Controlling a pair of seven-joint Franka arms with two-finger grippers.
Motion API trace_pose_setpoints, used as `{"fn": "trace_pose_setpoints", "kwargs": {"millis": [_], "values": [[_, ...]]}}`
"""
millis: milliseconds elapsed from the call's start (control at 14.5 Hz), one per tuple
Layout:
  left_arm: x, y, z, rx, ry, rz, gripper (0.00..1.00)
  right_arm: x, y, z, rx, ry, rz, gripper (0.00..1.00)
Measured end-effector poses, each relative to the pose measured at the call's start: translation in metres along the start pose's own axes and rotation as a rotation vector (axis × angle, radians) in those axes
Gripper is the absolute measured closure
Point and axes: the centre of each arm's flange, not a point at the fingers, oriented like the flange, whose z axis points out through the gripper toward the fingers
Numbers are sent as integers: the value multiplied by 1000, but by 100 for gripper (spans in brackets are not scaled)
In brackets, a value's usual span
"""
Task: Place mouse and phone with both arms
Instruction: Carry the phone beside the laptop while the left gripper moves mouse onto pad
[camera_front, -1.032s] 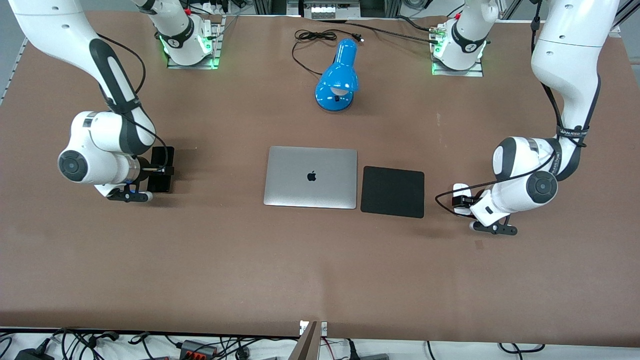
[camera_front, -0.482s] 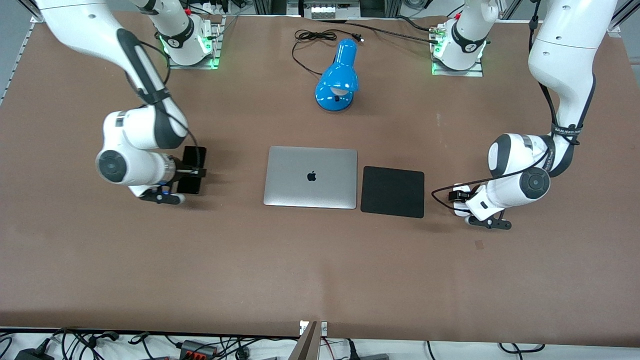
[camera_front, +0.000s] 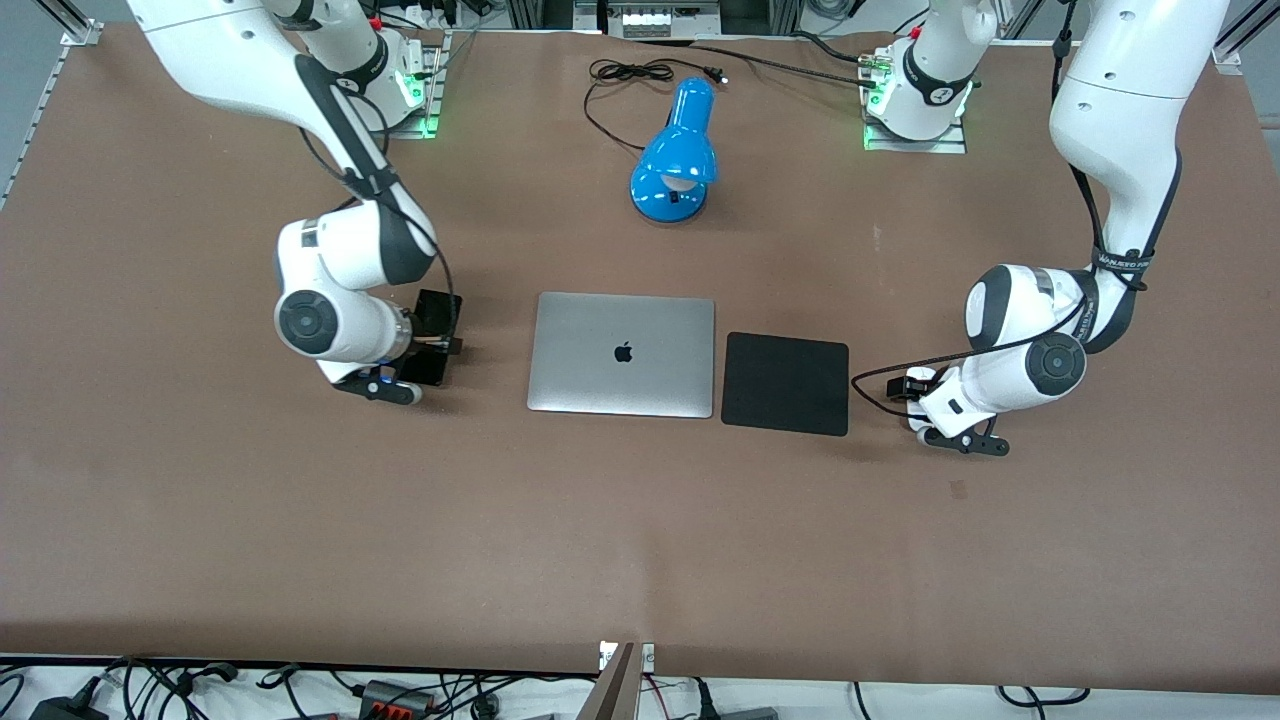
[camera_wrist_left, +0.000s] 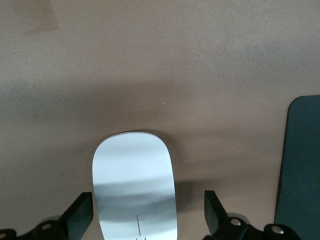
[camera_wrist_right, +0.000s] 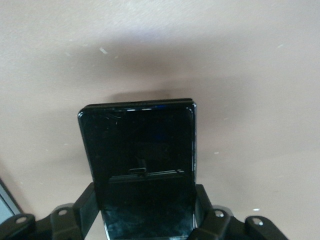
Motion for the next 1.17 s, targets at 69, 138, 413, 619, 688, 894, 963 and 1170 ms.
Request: {"fn": "trace_pose_setpoints", "kwargs": {"millis": [69,138,413,619,688,894,963,1170], "values": [[0,0,0,0,-1,0,6,-3,-7,5,-3,2,13,21],[-1,0,1,0,-1,0,6,-5,-12,9,-6,2,18,21],[-1,0,0,0,0,0,38,-11,-27,24,-13,6,6,21],[0,-1,-1,0,4,-1,38,-12,-37,30,13,-10,23,21],[1,-1,-3,1,8,-1,38,-10,-39,32,24,-17,32,21],[9,7,-22,-3,26,6,38,-7,-45,31,35,-16,35,21],[12,17,-31,-9,13,4,38,-7,-46,32,35,-17,34,21],[20,75,-59,-16,-23,-1,38,-9,-48,36,32,-19,29,21]]}}
